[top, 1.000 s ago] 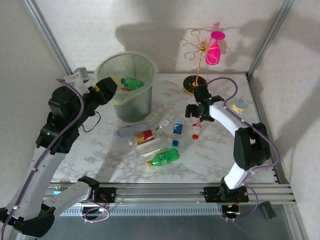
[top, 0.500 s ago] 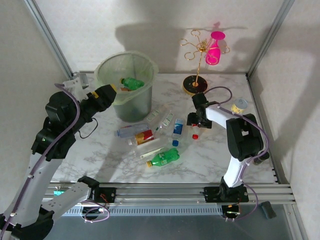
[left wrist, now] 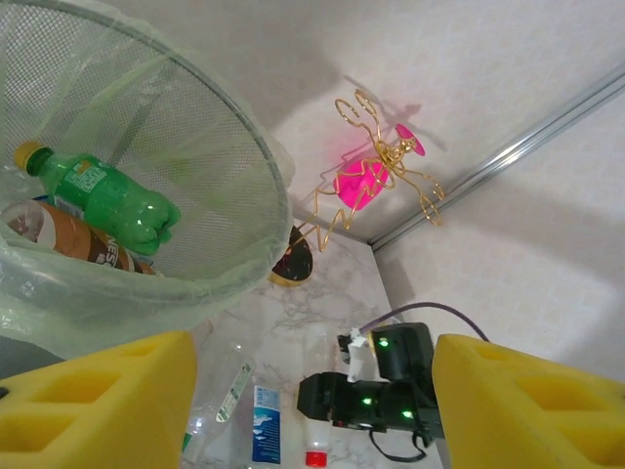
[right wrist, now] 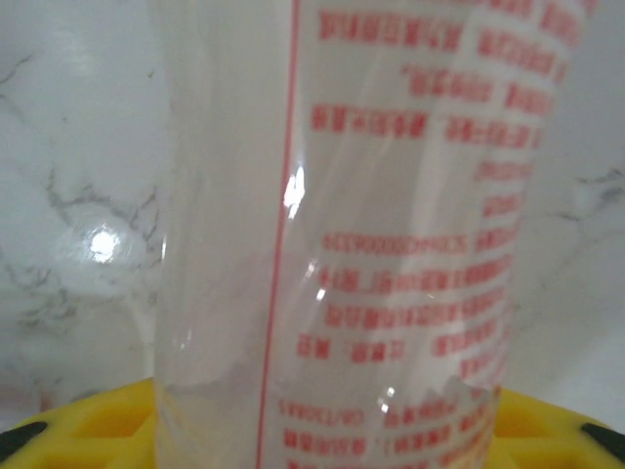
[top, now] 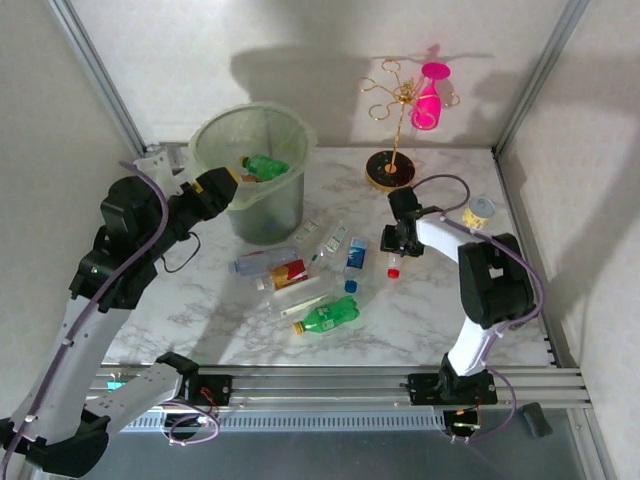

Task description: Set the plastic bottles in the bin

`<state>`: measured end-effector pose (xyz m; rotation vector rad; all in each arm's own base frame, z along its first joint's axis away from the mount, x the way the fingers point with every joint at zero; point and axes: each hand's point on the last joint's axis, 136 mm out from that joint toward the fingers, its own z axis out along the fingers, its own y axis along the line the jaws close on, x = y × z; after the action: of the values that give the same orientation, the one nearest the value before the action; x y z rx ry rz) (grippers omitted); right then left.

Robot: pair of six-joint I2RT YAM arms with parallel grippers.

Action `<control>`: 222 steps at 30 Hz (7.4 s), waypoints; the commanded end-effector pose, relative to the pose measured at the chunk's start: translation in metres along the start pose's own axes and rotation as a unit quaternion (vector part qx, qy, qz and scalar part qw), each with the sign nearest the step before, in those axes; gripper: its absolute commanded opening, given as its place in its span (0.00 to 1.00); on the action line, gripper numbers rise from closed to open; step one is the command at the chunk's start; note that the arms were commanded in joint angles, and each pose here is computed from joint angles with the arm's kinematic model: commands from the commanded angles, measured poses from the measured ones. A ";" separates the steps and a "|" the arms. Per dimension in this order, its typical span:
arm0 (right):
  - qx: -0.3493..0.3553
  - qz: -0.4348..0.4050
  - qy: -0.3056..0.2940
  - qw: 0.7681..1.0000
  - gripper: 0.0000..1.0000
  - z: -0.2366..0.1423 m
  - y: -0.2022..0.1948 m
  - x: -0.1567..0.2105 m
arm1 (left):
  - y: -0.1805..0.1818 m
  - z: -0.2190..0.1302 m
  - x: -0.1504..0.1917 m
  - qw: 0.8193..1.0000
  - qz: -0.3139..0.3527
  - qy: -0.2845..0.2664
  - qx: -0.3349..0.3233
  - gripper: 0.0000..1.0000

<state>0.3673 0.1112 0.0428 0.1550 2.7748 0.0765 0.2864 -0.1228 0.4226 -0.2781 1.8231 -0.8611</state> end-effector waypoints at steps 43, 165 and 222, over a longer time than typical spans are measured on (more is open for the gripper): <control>-0.440 -0.240 -0.203 0.841 0.52 -0.338 0.181 0.042 | -0.145 0.112 0.132 0.942 0.034 0.225 0.247 0.69; 0.006 0.037 0.068 0.997 0.97 -0.059 0.088 0.055 | -0.006 0.028 -0.014 0.998 0.008 -0.018 -0.060 0.56; -0.385 -0.188 -0.262 0.865 0.46 -0.340 0.175 -0.010 | -0.112 0.080 0.029 0.986 0.014 0.109 0.124 0.70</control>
<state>0.2890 0.2530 0.3469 -0.3407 2.1174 0.7522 0.3305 -0.2289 0.4469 -0.1054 1.9050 -1.0429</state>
